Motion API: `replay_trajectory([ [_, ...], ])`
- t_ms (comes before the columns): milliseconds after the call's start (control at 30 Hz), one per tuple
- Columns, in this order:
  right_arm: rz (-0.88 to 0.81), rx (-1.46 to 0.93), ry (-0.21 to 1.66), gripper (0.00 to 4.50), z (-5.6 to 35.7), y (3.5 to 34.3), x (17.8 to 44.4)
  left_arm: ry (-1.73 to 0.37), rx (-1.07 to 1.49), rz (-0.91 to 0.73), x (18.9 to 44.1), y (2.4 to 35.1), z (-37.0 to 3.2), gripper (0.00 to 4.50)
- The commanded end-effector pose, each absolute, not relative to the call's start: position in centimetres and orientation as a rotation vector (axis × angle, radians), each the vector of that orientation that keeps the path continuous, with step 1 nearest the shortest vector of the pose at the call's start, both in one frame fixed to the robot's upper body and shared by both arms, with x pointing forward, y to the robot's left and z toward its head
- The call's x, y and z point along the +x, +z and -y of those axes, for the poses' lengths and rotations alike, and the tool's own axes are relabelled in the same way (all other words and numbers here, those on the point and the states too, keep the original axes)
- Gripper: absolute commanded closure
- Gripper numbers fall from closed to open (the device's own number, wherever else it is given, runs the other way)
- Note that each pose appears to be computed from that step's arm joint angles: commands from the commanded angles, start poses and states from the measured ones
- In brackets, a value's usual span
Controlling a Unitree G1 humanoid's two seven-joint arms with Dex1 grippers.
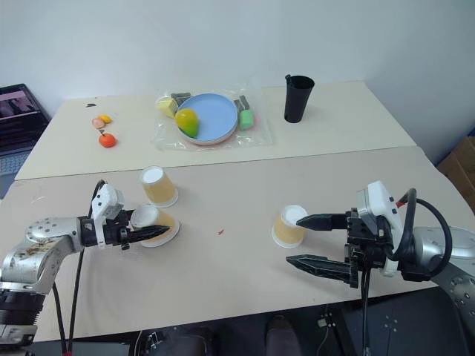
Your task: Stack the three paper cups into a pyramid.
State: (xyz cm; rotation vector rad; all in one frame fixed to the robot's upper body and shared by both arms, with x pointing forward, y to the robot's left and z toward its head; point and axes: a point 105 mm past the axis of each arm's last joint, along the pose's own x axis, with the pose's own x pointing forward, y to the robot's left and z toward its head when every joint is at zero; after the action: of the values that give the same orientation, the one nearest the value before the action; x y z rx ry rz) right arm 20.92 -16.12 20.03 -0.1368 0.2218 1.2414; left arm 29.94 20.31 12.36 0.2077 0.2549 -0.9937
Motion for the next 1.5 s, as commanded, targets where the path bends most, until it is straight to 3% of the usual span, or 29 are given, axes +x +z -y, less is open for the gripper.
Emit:
replay_trajectory([
  [33,-0.182,-0.178,1.254,0.0,15.9,21.0,20.8,-1.058,0.243,-0.187,29.9,13.8,-18.6,2.01],
  [300,-0.179,-0.182,1.258,0.0,15.6,21.1,21.1,-1.226,0.21,-0.113,31.2,14.7,-12.3,2.01],
  [567,-0.182,-0.181,1.245,0.0,15.5,21.0,20.6,-1.329,0.237,-0.1,33.0,13.1,-7.3,2.01],
  [900,-0.186,-0.18,1.208,0.0,15.8,21.0,20.2,-1.386,0.26,-0.13,33.5,12.0,-6.5,2.01],
  [1067,-0.187,-0.177,1.199,0.0,15.8,20.9,20.2,-1.324,0.282,-0.156,34.0,11.9,-6.9,0.23],
  [1100,-0.186,-0.177,1.198,0.0,15.8,20.9,20.3,-1.322,0.295,-0.153,34.0,11.9,-6.9,0.08],
  [1300,-0.188,-0.178,1.204,0.0,15.9,20.9,20.4,-1.314,0.176,-0.114,33.6,13.9,-7.4,0.08],
  [1500,-0.182,-0.189,1.2,0.0,16.5,21.6,20.8,-1.259,0.09,-0.022,31.1,17.5,-10.0,0.08],
])
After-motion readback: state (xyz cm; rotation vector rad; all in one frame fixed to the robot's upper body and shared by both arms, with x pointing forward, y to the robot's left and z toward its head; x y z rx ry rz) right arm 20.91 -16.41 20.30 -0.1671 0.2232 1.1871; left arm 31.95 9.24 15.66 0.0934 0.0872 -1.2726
